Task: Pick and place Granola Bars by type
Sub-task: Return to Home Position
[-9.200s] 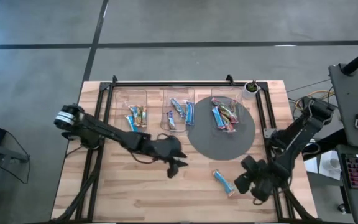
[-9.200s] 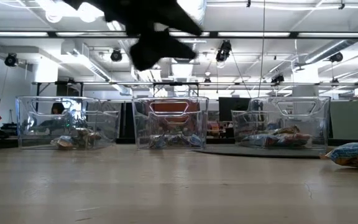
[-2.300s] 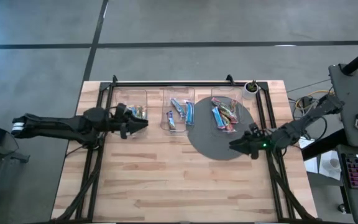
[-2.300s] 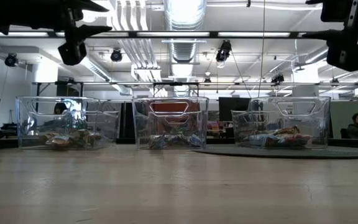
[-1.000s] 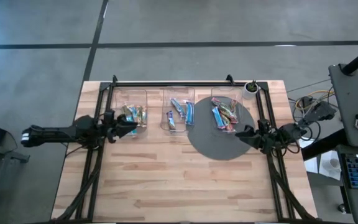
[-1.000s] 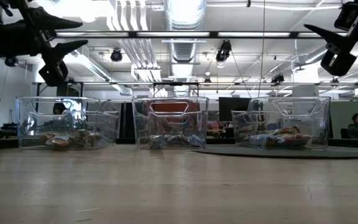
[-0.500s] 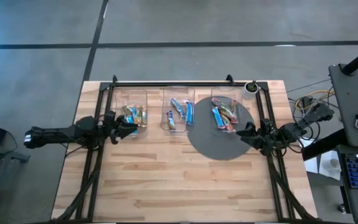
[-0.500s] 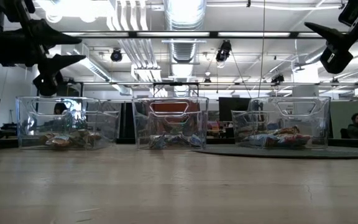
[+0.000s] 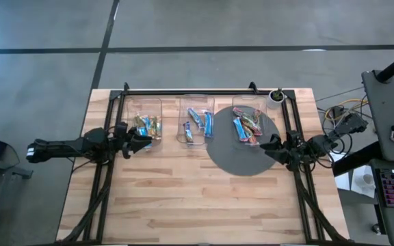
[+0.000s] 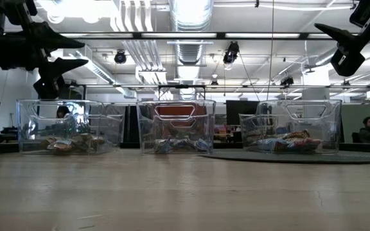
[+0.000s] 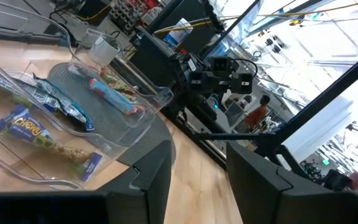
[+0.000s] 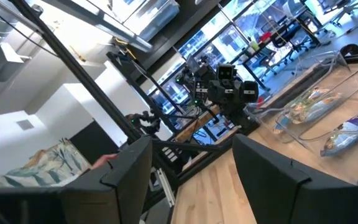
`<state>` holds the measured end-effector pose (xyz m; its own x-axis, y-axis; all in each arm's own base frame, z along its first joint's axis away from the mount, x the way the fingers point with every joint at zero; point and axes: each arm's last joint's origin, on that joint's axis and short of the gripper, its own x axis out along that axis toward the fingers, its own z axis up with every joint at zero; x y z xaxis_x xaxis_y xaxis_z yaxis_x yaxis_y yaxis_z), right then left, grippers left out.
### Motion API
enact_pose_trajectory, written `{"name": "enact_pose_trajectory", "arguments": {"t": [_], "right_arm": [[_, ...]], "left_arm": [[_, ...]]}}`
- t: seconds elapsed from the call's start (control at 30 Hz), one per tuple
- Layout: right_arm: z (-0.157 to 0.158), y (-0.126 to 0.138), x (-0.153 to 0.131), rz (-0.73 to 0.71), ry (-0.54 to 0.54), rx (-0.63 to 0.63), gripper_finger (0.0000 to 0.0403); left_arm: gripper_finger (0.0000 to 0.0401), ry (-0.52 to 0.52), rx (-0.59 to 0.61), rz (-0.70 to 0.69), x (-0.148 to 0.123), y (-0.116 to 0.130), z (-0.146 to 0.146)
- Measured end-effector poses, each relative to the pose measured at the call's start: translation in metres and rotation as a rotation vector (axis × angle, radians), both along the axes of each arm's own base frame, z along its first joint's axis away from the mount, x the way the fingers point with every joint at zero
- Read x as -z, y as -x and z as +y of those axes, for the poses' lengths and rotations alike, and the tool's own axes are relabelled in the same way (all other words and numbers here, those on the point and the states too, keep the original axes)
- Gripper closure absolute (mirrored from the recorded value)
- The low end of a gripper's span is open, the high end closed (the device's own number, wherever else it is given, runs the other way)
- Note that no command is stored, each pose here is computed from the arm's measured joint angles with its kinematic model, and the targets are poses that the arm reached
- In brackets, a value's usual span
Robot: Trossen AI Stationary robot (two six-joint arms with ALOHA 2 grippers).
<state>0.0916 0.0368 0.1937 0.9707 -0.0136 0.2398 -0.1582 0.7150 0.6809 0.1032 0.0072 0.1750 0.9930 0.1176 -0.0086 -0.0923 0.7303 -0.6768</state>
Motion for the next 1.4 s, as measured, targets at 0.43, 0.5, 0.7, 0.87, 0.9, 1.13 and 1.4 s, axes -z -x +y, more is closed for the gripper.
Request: {"name": "enact_pose_trajectory", "arguments": {"t": [0.43,0.5,0.7,0.87,0.9,1.13,1.4], "right_arm": [[0.000,0.000,0.000,0.000,-0.002,-0.001,0.0188],[0.000,0.000,0.000,0.000,-0.002,-0.001,0.0188],[0.000,0.000,0.000,0.000,-0.002,-0.002,0.0188],[0.000,0.000,0.000,0.000,-0.001,-0.003,0.0188],[0.000,0.000,0.000,0.000,-0.001,-0.003,0.0188],[0.000,0.000,0.000,0.001,-0.001,-0.003,0.0188],[0.000,0.000,0.000,0.001,-0.001,-0.003,0.0188]], "left_arm": [[0.0266,-0.005,-0.003,-0.102,-0.002,0.007,0.000],[0.0266,-0.004,-0.004,-0.111,-0.001,0.007,0.000],[0.0266,-0.002,-0.005,-0.056,0.005,0.006,0.000],[0.0266,-0.002,-0.002,-0.047,0.006,0.006,0.000],[0.0266,-0.002,-0.003,-0.048,0.006,0.006,0.000],[0.0266,-0.042,0.007,-0.039,0.006,0.006,-0.001],[0.0266,-0.602,0.002,-0.013,0.003,0.006,-0.002]]}}
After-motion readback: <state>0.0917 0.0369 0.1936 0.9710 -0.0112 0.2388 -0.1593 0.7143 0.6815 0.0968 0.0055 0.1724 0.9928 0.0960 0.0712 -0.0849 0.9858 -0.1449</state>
